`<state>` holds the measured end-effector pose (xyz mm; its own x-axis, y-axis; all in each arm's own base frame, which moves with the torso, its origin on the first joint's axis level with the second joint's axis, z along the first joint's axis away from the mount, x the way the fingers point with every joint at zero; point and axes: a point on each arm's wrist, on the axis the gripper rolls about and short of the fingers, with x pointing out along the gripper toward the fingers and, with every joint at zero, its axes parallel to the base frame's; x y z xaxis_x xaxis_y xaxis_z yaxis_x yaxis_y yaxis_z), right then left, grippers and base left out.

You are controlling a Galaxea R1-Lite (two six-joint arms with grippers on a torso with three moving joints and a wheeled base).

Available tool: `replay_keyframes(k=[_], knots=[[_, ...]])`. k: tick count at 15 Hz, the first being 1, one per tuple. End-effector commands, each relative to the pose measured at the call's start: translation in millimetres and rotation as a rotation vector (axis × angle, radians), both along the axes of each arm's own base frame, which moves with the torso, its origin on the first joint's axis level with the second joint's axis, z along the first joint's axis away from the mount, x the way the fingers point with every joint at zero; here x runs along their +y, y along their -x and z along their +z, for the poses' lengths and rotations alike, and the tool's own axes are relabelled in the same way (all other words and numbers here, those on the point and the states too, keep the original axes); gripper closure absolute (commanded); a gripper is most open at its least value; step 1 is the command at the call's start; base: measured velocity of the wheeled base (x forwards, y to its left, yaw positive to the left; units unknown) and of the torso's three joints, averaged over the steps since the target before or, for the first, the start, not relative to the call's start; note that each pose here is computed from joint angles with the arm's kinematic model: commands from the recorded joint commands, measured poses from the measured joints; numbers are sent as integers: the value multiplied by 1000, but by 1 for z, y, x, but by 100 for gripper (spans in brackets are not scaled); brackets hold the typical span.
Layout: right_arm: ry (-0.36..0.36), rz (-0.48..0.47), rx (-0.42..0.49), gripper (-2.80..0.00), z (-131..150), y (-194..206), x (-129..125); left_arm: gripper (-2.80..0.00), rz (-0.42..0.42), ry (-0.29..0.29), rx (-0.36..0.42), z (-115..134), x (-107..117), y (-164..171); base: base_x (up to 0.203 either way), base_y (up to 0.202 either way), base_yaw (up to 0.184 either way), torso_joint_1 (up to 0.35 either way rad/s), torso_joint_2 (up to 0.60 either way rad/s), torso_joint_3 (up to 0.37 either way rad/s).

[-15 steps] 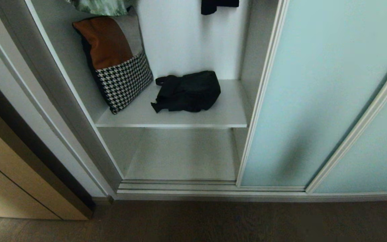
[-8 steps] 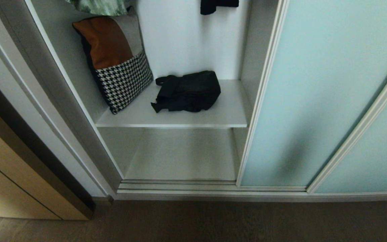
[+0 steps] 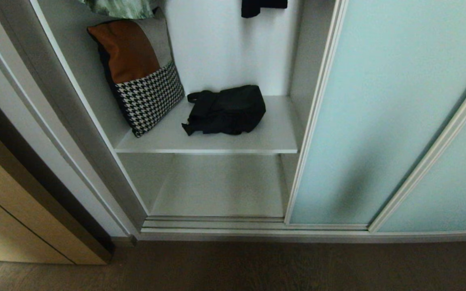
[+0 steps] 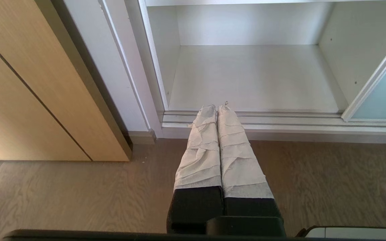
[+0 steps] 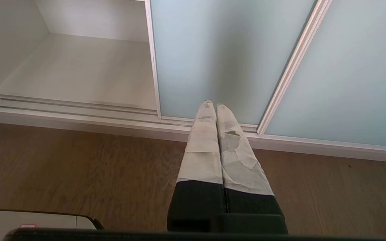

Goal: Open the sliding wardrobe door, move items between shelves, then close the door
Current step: Open the door, then place the bag on the lower shelf

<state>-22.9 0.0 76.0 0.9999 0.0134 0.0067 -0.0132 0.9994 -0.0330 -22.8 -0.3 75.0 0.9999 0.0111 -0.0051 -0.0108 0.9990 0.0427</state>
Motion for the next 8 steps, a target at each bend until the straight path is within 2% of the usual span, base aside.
replay_keyframes(k=[1,8], knots=[[0,0,-2,0,0,0,0,0,0,-2,4,0,0,0,0,0,0,0,0,0],[1,0,-2,0,0,0,0,0,0,0,4,0,0,0,0,0,0,0,0,0]])
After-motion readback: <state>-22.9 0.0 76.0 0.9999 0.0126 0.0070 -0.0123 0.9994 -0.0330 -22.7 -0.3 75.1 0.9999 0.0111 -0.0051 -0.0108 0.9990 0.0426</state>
